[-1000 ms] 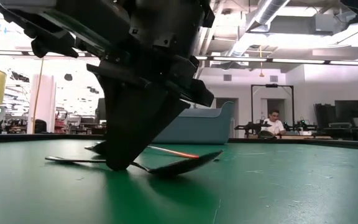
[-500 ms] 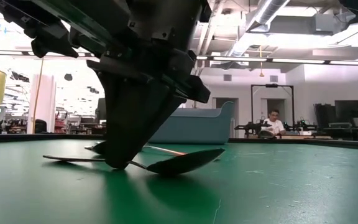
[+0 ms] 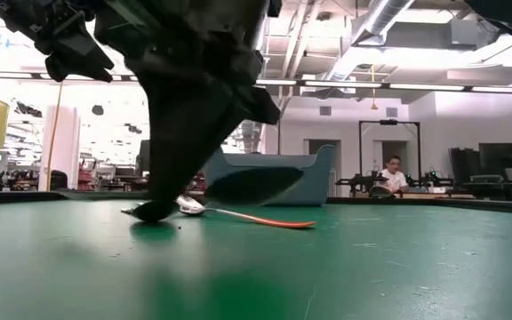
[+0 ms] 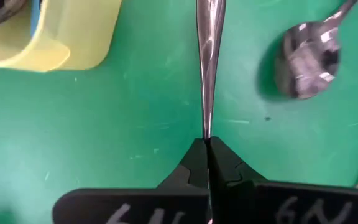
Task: Sort silverware by color (type)
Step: Put the black spoon into the light blue bin
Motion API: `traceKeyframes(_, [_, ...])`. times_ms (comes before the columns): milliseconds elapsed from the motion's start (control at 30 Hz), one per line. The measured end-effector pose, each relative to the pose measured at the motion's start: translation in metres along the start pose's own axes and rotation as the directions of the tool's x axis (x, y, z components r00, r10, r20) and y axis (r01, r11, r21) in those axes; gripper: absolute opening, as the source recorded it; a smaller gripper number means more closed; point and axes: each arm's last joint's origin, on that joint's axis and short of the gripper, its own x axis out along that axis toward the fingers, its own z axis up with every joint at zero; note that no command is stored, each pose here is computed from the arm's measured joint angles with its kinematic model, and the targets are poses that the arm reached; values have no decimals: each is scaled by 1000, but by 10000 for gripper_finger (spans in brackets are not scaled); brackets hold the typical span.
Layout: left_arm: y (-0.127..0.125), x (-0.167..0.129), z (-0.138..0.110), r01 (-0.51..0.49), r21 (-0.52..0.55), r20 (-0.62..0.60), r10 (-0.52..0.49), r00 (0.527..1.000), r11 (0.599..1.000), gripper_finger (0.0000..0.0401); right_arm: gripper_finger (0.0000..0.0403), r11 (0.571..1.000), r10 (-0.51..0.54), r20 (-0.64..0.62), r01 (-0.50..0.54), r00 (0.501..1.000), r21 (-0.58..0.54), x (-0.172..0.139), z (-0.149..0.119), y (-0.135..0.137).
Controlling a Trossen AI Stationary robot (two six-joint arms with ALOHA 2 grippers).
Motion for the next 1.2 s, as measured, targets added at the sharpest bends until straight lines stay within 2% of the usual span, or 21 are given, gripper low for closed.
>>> traceKeyframes(300, [0,0,0,-2,15,1,2,1000,1000,170,1,998,-15,18,16,1000,-63,-29,15,-18])
traceKeyframes(633, [1,0,0,-25,1,8,25,1000,1000,170,1,977,-71,48,79,996,-196,-51,43,-62])
traceKeyframes(867, [1,0,0,-36,-2,11,36,999,999,170,1,948,-100,77,119,992,-295,-65,71,-111])
traceKeyframes(1200, [4,0,1,-147,-66,48,151,987,987,170,1,885,-145,63,158,987,-439,-69,101,-191])
